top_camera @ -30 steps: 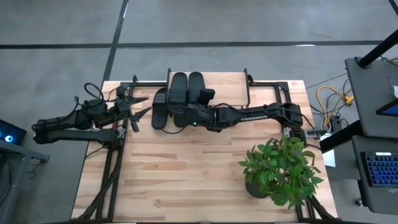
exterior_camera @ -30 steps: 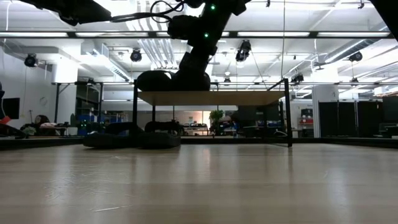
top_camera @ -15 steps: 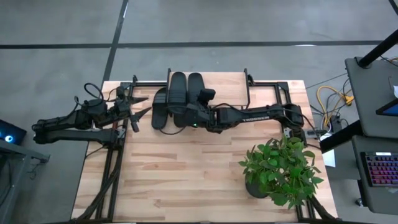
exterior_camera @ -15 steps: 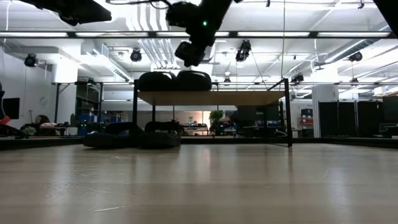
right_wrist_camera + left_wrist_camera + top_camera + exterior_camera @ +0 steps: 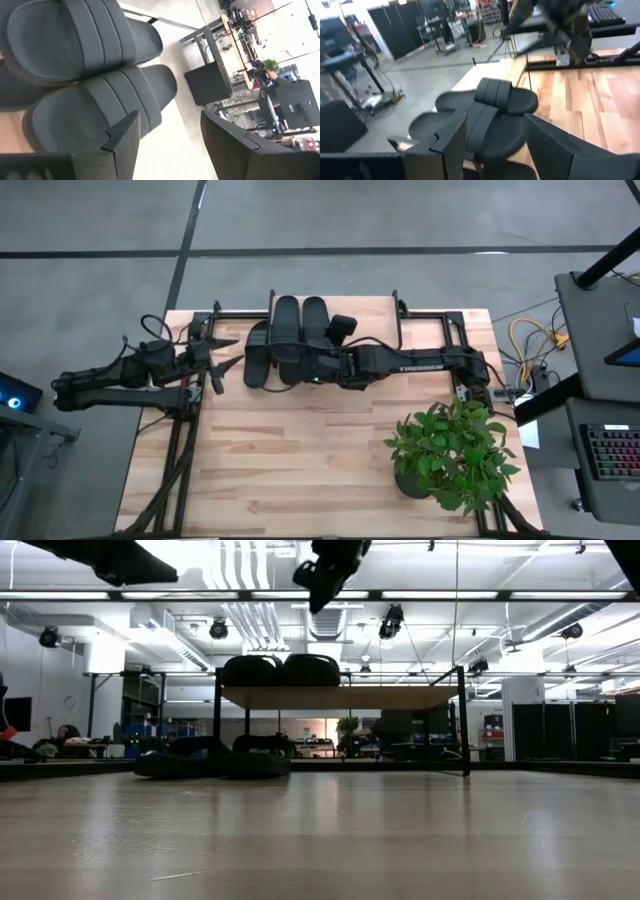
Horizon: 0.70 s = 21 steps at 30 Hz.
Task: Pick and place slides into the shelf
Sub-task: Put the black slipper on the shelf
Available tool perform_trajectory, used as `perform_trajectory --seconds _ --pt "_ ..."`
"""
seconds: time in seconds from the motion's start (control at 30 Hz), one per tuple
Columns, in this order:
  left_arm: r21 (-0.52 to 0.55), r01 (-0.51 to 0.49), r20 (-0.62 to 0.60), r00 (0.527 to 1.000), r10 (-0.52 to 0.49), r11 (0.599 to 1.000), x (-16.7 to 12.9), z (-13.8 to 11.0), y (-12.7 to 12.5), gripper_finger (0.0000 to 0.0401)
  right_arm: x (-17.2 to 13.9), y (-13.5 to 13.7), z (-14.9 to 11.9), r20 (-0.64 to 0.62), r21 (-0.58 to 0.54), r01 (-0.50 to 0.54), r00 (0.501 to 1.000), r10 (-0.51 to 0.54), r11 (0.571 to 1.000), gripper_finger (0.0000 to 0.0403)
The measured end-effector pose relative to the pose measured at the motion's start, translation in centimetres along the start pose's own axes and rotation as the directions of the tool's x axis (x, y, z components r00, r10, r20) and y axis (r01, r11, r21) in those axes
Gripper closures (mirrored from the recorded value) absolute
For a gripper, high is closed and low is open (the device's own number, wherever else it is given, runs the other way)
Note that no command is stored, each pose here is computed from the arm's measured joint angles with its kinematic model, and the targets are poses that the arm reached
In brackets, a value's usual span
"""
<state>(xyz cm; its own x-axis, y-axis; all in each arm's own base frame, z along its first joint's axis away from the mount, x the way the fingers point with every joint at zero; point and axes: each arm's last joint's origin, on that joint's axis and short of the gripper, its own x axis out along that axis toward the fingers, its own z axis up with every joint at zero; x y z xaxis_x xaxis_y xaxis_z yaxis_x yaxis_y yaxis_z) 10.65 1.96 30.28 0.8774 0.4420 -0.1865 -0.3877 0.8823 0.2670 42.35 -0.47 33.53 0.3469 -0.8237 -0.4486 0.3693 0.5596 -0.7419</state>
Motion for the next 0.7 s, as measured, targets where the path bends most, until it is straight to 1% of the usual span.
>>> perform_trajectory --seconds 0.13,0.23,0.33,0.4,0.47,0.53,0.6,0.63,0.7 --pt "-0.042 -0.054 -0.057 0.997 0.052 0.998 0.5 -0.3 -0.1 0.0224 -1.8 -1.3 -0.1 -0.016 0.011 -0.012 1.000 0.012 1.000 0.0205" --pt "-0.025 -0.085 -0.100 0.992 0.082 0.996 1.1 -0.6 -0.3 0.0224 -3.0 -2.6 -0.2 -0.012 0.017 -0.016 1.000 0.016 1.000 0.0206" --pt "0.004 -0.080 -0.154 0.985 0.080 0.997 2.3 -0.9 -0.8 0.0224 -3.9 -3.8 -0.5 -0.001 0.030 -0.017 1.000 0.017 0.999 0.0209" --pt "0.045 -0.064 -0.222 0.972 0.072 0.997 3.3 -1.4 -1.3 0.0224 -4.4 -4.6 -0.7 0.006 0.042 -0.016 1.000 0.016 0.999 0.0212" --pt "0.114 -0.049 -0.301 0.950 0.081 0.992 4.1 -2.1 -1.7 0.0224 -4.8 -5.2 -1.2 0.007 0.048 -0.016 1.000 0.016 0.999 0.0214" --pt "0.213 -0.006 -0.382 0.920 0.089 0.977 5.1 -3.0 -2.3 0.0224 -5.1 -5.7 -1.5 0.003 0.060 -0.017 1.000 0.017 0.998 0.0216" --pt "0.279 0.043 -0.454 0.886 0.092 0.959 6.2 -4.0 -2.9 0.0224 -5.3 -6.0 -1.9 -0.009 0.071 -0.016 1.000 0.017 0.997 0.0218" --pt "0.298 0.049 -0.478 0.872 0.105 0.953 6.7 -4.3 -3.1 0.0224 -5.4 -6.2 -2.0 -0.012 0.077 -0.016 1.000 0.017 0.997 0.0219" --pt "0.339 0.003 -0.491 0.853 0.174 0.941 7.7 -4.6 -3.4 0.0224 -5.5 -6.4 -2.1 -0.015 0.077 -0.016 1.000 0.017 0.997 0.0220"
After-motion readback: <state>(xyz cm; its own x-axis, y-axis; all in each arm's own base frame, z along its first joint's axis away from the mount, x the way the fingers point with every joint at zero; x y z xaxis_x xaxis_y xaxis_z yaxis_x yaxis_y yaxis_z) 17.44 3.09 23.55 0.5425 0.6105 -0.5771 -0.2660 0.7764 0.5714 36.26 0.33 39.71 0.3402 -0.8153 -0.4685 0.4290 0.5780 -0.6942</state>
